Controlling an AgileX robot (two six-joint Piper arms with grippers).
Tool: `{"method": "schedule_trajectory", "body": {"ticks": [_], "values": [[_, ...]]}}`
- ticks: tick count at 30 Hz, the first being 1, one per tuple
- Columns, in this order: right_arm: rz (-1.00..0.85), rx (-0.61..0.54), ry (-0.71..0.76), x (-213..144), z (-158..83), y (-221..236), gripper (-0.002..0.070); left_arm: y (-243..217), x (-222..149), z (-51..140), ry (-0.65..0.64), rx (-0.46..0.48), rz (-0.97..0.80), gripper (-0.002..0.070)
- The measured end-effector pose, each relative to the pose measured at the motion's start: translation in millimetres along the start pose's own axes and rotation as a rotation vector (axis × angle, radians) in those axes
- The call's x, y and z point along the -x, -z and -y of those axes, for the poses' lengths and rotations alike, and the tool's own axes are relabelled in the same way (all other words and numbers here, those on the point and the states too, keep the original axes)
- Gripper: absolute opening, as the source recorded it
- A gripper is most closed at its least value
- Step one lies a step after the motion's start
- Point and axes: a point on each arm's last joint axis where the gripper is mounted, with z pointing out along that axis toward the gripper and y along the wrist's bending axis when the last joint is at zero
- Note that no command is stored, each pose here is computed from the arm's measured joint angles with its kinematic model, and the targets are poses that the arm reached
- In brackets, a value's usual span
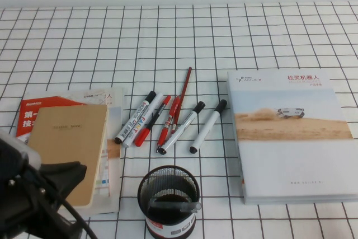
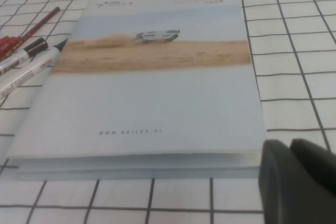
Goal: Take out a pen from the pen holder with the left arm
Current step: 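Take a marker out of the pen holder and lay it on the table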
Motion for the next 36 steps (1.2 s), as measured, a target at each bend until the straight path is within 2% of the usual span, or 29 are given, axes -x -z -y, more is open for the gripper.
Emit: {"method": "schedule_trajectory", "body": {"ticks": [5, 11, 14, 16, 19, 20, 24, 27, 30, 36], "values": [[0.0, 0.0, 0.0, 0.0, 0.0, 0.0, -0.0015, 0.0, 2.0, -0.6, -0.004, 0.007, 0.022, 0.0], [0.0, 0.0, 0.0, 0.0, 0.0, 0.0, -0.0015, 2.6, 10.7, -3.5, -0.009, 0.046, 0.174, 0.0], [0.0, 0.0, 0.0, 0.0, 0.0, 0.0, -0.0015, 3.7, 2.3, -6.6, 0.024, 0.082, 0.262, 0.0], [0.0, 0.0, 0.0, 0.0, 0.0, 0.0, -0.0015, 10.4, -28.0, -15.0, 0.098, 0.187, 0.348, -0.0001], [0.0, 0.0, 0.0, 0.0, 0.0, 0.0, -0.0015, 20.4, -56.0, -18.4, 0.134, 0.288, 0.417, -0.0001], [0.0, 0.0, 0.0, 0.0, 0.0, 0.0, -0.0015, 28.9, -72.1, -19.1, 0.155, 0.368, 0.479, -0.0001], [0.0, 0.0, 0.0, 0.0, 0.0, 0.0, -0.0015, 41.8, -94.3, -18.0, 0.176, 0.519, 0.596, -0.0001], [0.0, 0.0, 0.0, 0.0, 0.0, 0.0, -0.0015, 41.9, -103.5, -19.3, 0.193, 0.592, 0.598, -0.0001], [0.0, 0.0, 0.0, 0.0, 0.0, 0.0, -0.0015, 37.7, -111.0, -20.3, 0.233, 0.61, 0.552, -0.0001], [0.0, 0.0, 0.0, 0.0, 0.0, 0.0, -0.0015, 31.6, -119.3, -18.9, 0.27, 0.582, 0.467, -0.0001]]}}
